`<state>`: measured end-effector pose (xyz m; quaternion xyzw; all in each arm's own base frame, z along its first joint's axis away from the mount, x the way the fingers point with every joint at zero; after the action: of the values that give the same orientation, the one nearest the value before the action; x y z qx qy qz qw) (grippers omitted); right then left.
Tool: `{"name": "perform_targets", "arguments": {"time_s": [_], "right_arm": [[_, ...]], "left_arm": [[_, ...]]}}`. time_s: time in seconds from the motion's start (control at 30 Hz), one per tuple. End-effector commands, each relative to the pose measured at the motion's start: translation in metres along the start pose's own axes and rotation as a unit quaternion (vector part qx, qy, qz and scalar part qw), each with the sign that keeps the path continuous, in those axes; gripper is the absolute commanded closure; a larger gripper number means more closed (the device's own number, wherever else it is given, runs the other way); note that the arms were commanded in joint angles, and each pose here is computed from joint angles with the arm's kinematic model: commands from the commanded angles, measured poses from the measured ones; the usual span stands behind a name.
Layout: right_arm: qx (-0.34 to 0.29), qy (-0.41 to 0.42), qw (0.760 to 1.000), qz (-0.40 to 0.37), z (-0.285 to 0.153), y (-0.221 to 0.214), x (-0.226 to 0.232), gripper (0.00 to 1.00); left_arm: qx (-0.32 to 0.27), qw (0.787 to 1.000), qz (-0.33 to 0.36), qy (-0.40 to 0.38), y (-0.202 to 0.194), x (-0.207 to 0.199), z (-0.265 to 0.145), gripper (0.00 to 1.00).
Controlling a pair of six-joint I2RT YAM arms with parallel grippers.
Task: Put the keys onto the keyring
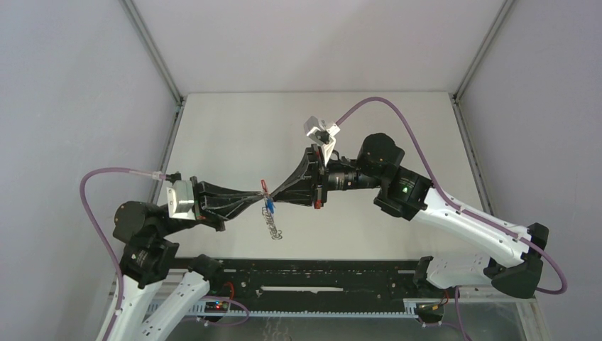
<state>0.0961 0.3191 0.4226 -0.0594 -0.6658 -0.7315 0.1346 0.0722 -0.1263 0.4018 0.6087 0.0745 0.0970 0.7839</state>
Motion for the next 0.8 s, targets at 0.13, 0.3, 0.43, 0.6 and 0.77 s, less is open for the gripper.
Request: {"name": "perform_targets", "arguments": {"time_s": [0.13,0.3,0.43,0.6,0.77], "right_arm": [[0.009,-0.004,1.0,-0.002,-0.008,0.0,0.002,1.0],[0.024,-0.01,1.0,0.007,-0.01,-0.006,0.0,1.0],[0.031,-0.011,0.999,0.011,-0.01,-0.009,-0.001,1.0],[0.04,-0.017,0.999,0.019,-0.013,-0.011,-0.006,1.0],[0.034,-0.014,0.999,0.018,-0.015,-0.008,-0.006,0.95]], "left_arm": [[-0.017,1.0,0.024,-0.001,0.005,0.0,0.0,1.0],[-0.02,0.999,0.026,-0.001,0.006,-0.001,0.0,1.0],[-0.021,0.999,0.027,-0.002,0.007,-0.001,0.0,1.0],[-0.022,0.999,0.028,-0.002,0.007,-0.001,0.0,1.0],[-0.022,0.999,0.029,-0.002,0.007,-0.002,0.0,1.0]]}}
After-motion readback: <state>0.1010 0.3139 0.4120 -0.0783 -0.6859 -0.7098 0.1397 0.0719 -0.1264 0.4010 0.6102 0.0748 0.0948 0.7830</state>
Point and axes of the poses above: each gripper's point midway between its finger pads, its own z axis out along the fingers, its own x axis along the line the jaws close on, y = z × x, the point moved 7 cm from there along -z, back along the fingers, and after that the axes turned 7 degrees about -z, right-handed, at the moved point
